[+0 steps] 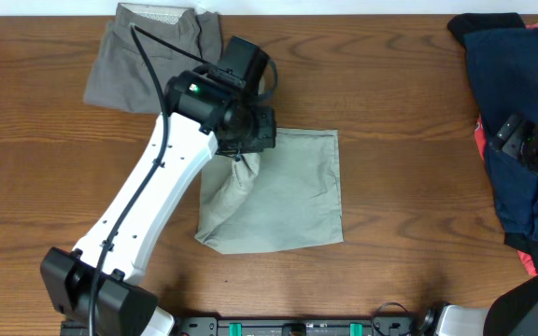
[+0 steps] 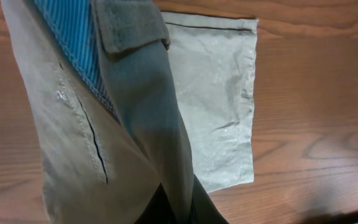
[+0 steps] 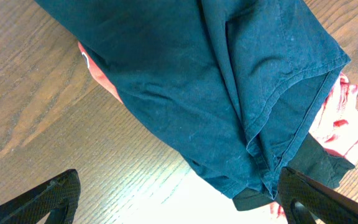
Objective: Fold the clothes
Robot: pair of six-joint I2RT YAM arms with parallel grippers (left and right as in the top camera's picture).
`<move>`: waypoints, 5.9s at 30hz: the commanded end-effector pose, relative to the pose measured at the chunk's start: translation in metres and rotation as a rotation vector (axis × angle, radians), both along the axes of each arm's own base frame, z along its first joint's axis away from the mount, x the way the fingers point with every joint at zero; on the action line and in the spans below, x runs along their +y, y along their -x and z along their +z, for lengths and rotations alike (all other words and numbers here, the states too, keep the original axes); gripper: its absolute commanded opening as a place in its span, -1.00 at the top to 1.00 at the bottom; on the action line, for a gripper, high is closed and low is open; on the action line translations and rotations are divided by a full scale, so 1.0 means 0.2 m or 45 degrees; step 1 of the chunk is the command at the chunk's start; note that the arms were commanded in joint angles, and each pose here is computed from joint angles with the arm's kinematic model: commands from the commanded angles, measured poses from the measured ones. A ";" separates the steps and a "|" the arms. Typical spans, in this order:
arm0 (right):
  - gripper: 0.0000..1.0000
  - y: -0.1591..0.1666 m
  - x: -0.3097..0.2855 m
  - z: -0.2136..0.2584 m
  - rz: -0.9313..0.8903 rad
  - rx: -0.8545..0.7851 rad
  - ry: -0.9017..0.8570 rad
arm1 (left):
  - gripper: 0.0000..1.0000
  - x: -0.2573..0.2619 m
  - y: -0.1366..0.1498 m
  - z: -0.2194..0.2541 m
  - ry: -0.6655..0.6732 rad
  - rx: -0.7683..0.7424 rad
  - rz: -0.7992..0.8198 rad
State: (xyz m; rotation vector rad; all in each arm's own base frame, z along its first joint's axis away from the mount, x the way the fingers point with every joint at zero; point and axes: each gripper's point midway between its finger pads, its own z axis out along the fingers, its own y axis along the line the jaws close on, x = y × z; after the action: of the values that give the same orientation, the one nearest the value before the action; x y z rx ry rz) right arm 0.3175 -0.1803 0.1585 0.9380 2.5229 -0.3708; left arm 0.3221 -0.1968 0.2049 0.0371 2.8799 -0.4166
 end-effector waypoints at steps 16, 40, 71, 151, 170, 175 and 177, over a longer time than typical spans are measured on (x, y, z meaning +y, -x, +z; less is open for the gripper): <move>-0.99 0.01 -0.02 0.02 -0.032 -0.011 0.014 | 0.88 -0.30 -0.02 -0.23 -0.009 0.050 -0.098; -0.98 0.01 -0.02 0.02 -0.032 -0.011 0.014 | 0.88 -0.63 0.09 -0.50 -0.024 0.123 -0.172; -0.99 0.01 -0.02 0.02 -0.032 -0.011 0.014 | 0.45 -0.75 0.25 -0.58 0.044 0.262 -0.365; -0.98 0.01 -0.02 0.02 -0.032 -0.011 0.014 | 0.88 -0.92 -0.07 -0.73 0.118 -0.090 -0.319; -0.99 0.01 -0.02 0.02 -0.032 -0.010 0.014 | 0.87 -1.03 -0.05 -0.95 0.186 -0.014 -0.372; -0.99 0.01 -0.02 0.02 -0.032 -0.011 0.014 | 0.88 -1.07 -0.01 -0.80 0.278 -0.025 -0.449; -0.99 0.01 -0.02 0.02 -0.032 -0.011 0.014 | 0.88 -1.06 0.00 -0.71 0.287 -0.046 -0.465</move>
State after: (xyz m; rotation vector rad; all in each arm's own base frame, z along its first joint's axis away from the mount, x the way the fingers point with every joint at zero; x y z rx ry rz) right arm 0.3175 -0.1803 0.1585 0.9380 2.5229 -0.3708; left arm 0.3265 -0.4022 0.0231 0.4557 2.8420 -0.7106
